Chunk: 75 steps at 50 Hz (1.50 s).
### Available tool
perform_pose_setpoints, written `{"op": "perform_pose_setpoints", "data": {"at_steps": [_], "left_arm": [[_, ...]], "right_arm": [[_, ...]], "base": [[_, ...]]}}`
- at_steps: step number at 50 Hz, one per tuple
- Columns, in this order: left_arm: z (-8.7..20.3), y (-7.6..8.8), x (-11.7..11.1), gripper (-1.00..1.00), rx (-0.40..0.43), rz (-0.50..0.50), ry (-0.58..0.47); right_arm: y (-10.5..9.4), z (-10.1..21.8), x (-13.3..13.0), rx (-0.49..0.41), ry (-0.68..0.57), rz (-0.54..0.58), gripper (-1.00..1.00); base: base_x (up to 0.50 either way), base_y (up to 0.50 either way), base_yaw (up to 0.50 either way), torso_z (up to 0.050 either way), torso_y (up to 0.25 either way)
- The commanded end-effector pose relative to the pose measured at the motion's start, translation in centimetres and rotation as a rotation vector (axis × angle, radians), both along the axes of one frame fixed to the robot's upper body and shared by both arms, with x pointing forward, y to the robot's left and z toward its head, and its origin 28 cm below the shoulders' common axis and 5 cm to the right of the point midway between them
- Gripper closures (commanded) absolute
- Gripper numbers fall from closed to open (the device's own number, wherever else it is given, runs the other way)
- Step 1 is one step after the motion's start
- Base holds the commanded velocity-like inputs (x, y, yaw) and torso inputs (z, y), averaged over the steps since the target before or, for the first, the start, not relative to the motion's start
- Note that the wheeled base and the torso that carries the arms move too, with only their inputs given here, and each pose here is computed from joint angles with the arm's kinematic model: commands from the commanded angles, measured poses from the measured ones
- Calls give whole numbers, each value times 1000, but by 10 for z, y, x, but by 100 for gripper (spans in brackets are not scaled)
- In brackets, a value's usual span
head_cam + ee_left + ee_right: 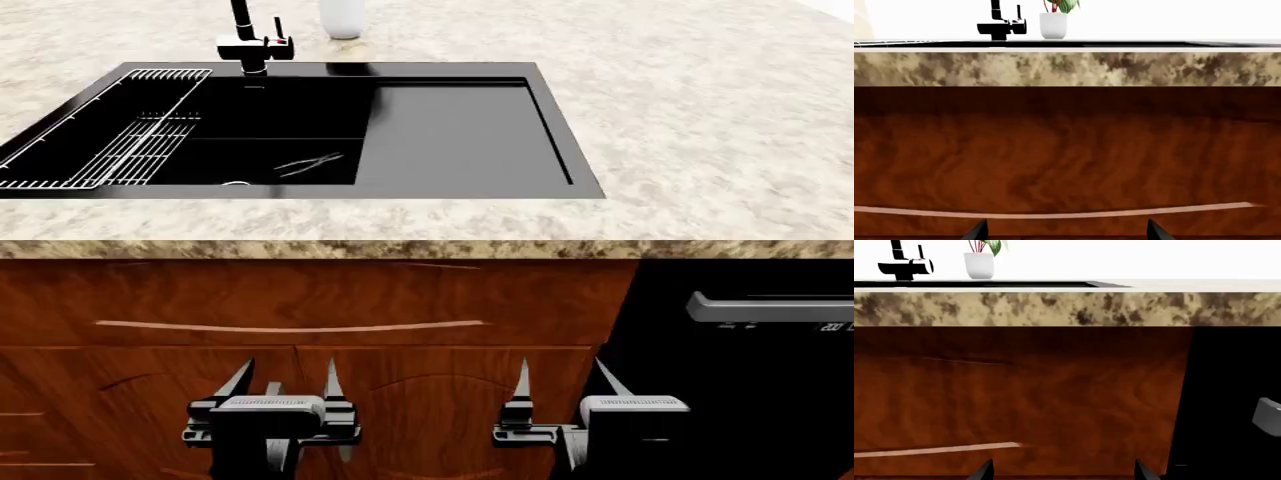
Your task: Pick the wine glass and kettle non electric and place them in the sink. Then turn on the water.
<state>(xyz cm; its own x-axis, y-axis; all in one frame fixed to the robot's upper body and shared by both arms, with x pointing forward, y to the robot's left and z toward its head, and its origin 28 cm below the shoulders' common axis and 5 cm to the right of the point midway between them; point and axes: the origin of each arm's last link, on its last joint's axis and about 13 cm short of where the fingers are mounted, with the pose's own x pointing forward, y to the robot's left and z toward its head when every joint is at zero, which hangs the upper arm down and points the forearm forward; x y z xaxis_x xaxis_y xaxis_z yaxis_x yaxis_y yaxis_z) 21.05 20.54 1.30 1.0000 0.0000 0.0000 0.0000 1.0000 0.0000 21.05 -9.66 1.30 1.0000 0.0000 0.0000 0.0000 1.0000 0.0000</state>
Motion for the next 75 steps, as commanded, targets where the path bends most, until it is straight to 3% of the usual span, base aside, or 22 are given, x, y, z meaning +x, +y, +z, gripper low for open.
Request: {"op": "perform_pose_setpoints", "data": {"at_steps": [1, 6, 15, 23, 40, 46, 57, 65, 75], "left_arm": [[-2, -1, 0, -100, 4, -1, 12], [-5, -1, 4, -100, 20, 12, 60], [-3, -2, 4, -100, 17, 8, 57], [19, -2, 12, -100, 46, -4, 42], [120, 2, 59, -100, 73, -127, -42], [160, 11, 85, -100, 103, -131, -77], [223, 36, 149, -100, 18, -120, -72], [262, 45, 193, -100, 90, -98, -100], [303, 53, 210, -100, 123, -67, -132]], "right_arm": [[1, -1, 1, 0, 6, 3, -100], [1, -7, 5, -3, 29, 10, -100], [2, -6, 6, -9, 38, 5, -100], [-3, 15, 18, -27, 19, -12, -100], [-24, 95, 73, -61, -100, -66, -100], [-39, 137, 100, -101, -151, -94, -100], [-64, 210, 155, -171, -192, -126, -100], [-74, 250, 189, -177, -181, -140, -100], [-80, 290, 206, -177, -172, -130, -100]], "base": [[0, 0, 0, 0, 0], [0, 0, 0, 0, 0], [0, 0, 0, 13, 0], [0, 0, 0, 50, 0], [0, 0, 0, 50, 0], [0, 0, 0, 50, 0], [0, 0, 0, 29, 0], [0, 0, 0, 0, 0], [0, -79, 0, 0, 0]]}}
